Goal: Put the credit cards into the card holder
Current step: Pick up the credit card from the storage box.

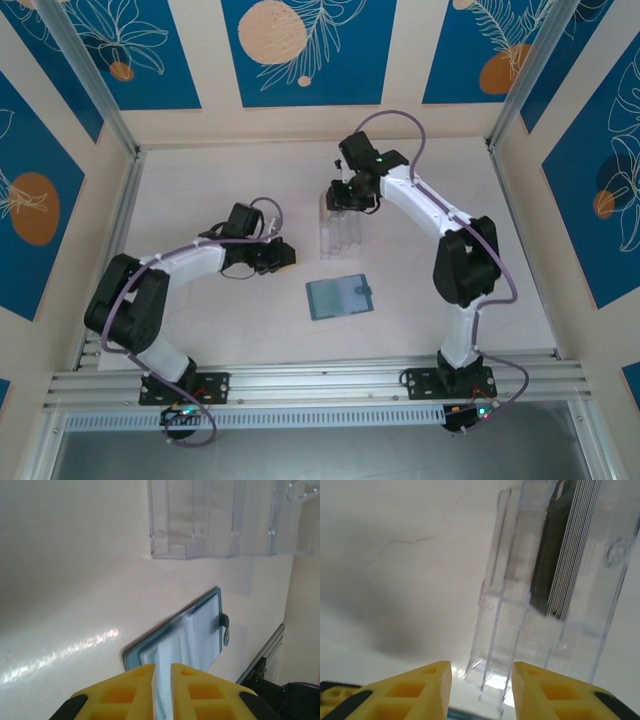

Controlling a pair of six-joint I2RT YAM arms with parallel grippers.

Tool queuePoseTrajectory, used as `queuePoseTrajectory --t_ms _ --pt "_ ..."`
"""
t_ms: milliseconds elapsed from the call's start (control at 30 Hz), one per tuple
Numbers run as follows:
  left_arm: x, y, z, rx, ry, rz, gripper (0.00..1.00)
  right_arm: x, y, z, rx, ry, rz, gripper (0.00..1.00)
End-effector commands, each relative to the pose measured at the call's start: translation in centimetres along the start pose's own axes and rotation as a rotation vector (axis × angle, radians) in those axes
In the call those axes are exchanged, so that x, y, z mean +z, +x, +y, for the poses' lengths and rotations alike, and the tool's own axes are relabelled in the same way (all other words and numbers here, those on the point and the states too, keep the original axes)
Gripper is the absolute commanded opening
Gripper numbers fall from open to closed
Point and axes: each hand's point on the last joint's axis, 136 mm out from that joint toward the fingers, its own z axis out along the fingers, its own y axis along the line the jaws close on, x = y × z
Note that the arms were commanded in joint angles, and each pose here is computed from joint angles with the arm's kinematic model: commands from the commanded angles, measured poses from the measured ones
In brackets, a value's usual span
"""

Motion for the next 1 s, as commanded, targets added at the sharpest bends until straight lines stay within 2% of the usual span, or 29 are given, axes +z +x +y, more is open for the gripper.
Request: queuePoseTrajectory --t_ms 0,200,433,733,967 --pt "0.3 -2.1 -1.0 0.017 0.024 -0.023 0.15 0.4 -1.0 -2.3 -0.012 0.112 0.010 0.38" --pt "2.0 -4.3 -1.4 0.008 0.041 -0.021 0.17 1.3 -3.5 -3.3 -0.023 0.170 -0.018 0.39" --pt "3.7 -5.8 -1.4 -0.005 0.057 -0.009 0.17 2.7 -4.2 -4.0 -0.026 0.191 0.002 0.40" --pt "5.2 -6.2 -1.4 -0.018 0.074 0.008 0.18 4.1 -4.5 -3.8 -0.029 0.173 0.022 0.40" --pt "6.2 -5.8 -0.7 -0.028 0.063 0.025 0.18 3.9 -4.6 -2.2 -0.038 0.099 0.016 0.38"
